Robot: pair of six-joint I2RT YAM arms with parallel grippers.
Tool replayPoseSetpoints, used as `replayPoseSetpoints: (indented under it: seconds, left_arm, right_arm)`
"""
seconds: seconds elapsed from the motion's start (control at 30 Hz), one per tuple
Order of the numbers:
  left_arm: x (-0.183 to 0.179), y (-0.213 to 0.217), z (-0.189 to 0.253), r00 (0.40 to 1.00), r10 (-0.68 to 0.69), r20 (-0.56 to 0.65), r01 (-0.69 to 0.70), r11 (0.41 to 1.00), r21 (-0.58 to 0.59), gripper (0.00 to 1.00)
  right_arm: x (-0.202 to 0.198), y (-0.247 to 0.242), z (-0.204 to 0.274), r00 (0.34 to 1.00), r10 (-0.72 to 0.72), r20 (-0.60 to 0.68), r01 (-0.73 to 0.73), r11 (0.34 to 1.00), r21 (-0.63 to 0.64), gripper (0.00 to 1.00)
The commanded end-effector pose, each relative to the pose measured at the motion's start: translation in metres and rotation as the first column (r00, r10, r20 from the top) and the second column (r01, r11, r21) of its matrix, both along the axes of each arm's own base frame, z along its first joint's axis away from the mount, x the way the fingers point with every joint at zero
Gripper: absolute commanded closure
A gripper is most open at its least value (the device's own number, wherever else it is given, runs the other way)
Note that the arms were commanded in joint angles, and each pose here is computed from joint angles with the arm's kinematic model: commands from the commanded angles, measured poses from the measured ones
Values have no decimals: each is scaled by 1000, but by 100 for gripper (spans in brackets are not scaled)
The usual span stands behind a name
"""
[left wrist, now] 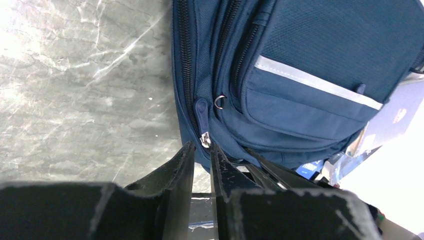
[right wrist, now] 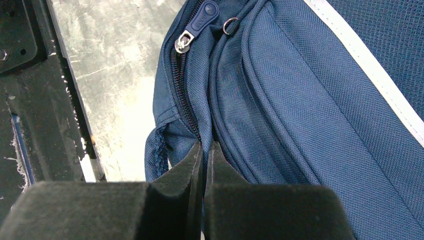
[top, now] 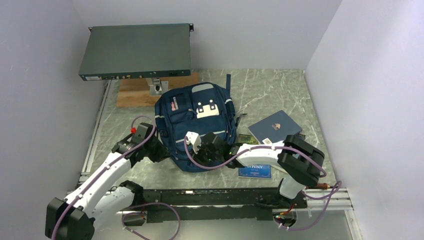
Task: Pack the student bag
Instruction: Unzip the student bag at the center of the board.
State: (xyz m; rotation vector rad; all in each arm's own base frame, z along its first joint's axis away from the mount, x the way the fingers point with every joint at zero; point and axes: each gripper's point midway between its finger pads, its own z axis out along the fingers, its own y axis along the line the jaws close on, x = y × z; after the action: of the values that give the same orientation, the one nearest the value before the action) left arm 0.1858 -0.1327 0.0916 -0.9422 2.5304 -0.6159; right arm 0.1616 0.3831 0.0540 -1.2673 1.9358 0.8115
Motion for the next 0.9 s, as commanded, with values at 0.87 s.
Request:
replayPoseSetpoints:
  seconds: [0.87]
  left_arm:
    - [13, -4, -36, 997, 7, -75, -4, 999, 37, 69]
  right_arm:
    - [1, 30, 33, 997, 56, 46, -60, 993, 99, 100]
